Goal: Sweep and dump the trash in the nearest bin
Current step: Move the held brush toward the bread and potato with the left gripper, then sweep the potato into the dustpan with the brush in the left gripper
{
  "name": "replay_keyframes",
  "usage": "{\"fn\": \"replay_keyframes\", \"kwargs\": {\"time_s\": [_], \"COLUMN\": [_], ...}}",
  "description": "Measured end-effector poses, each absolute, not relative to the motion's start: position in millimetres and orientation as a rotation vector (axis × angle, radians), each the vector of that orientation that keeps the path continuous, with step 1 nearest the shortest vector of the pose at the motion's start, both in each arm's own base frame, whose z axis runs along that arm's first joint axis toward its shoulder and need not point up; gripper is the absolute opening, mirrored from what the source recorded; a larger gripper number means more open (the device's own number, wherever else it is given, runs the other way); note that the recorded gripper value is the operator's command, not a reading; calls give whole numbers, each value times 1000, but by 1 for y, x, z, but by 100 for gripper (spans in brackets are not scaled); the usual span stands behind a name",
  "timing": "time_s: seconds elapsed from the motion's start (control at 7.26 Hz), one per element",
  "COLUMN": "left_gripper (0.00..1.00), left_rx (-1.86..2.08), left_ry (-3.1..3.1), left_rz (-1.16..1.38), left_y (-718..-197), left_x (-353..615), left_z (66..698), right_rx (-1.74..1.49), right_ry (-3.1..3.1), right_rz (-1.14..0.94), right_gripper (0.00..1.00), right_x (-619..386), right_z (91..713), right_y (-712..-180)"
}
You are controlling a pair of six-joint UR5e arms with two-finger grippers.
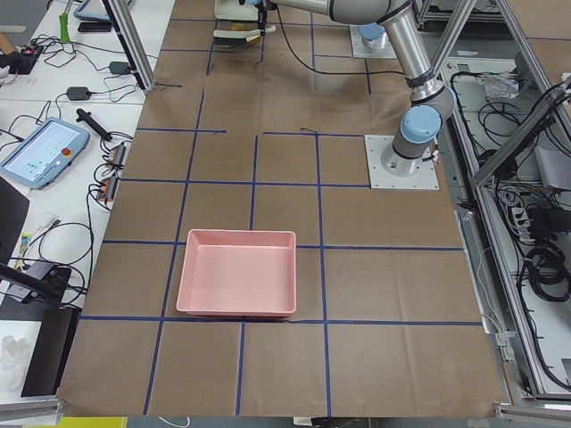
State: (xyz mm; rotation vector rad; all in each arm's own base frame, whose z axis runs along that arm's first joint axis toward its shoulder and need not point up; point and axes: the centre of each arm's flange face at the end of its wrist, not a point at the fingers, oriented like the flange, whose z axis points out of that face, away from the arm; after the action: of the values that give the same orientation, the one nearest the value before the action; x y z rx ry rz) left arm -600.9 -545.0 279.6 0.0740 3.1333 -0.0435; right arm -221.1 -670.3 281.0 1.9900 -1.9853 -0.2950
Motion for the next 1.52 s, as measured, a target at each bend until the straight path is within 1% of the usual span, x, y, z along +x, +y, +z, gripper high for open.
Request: {"fn": "replay_keyframes", "kwargs": {"time_s": [0.14,0.55,1.1,1.52], "left_gripper": [13,13,12,11], "left_rx": [71,92,101,80], "left_ry": [3101,3045,3009,3071], "left_rz": [-65,-29,41,68], "left_y": [-550,-557,-552,-544], "left_x": [-611,-636,-654,-679], "left_z": [269,248,232,224], "right_rx": [1999,2030,2057,2070], "right_ry": [-1992,-2004,-2003,-2015], "right_rz": [-294,-220,-160,-160], "right_gripper": [0,0,0,0], "right_x": [-217,-207,-196,-196], "right_z": [273,266,264,254], "right_y": [-666,-663,-667,-668]}}
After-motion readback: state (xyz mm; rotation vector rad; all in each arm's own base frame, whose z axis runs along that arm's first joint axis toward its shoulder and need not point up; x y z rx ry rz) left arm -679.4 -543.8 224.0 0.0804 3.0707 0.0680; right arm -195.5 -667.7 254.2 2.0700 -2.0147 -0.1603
